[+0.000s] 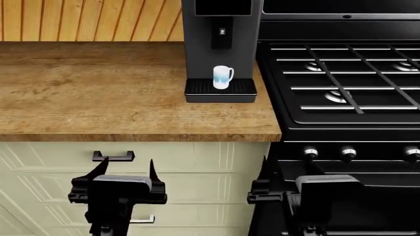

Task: Press the button on the coffee machine to serve coffee.

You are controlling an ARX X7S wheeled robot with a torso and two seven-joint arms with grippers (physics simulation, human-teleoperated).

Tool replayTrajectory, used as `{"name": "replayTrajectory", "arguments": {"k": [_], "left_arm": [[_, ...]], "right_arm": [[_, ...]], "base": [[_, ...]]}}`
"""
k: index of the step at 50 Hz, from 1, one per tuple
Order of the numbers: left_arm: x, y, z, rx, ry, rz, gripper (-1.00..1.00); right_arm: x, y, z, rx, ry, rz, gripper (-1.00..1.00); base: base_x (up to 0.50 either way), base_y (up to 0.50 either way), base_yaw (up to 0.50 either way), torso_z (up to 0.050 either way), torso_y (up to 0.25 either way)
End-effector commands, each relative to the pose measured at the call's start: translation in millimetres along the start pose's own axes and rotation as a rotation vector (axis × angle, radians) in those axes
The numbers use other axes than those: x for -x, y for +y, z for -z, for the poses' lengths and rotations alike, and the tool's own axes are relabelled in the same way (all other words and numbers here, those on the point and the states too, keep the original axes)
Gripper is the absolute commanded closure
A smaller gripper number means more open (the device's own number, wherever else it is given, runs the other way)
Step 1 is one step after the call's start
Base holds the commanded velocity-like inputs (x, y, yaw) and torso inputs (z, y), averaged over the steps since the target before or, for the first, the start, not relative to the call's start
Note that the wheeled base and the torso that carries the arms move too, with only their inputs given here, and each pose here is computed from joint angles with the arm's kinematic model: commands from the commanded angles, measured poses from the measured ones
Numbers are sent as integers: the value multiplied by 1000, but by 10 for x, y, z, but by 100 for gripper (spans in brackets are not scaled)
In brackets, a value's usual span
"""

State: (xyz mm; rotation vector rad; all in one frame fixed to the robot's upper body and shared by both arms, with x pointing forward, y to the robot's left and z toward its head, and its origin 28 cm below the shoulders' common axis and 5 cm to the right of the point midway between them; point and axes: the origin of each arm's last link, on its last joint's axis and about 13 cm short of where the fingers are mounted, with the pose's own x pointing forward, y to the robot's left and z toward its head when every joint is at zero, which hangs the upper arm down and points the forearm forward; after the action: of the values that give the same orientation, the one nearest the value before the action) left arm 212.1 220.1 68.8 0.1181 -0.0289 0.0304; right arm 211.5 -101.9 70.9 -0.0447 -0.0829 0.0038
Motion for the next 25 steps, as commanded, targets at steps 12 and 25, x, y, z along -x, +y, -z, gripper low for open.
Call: {"name": "replayTrajectory", "arguments": {"k": [12, 25], "left_arm": [[-50, 220, -956, -23, 0, 40, -100], [-108, 405, -1226, 23, -11, -28, -100]], "right_arm": [[98, -254, -1240, 101, -87, 32, -100], [137, -420, -1441, 56, -83, 77, -100]], "base": [[0, 0, 0, 0, 0], [0, 0, 0, 0, 0]]}}
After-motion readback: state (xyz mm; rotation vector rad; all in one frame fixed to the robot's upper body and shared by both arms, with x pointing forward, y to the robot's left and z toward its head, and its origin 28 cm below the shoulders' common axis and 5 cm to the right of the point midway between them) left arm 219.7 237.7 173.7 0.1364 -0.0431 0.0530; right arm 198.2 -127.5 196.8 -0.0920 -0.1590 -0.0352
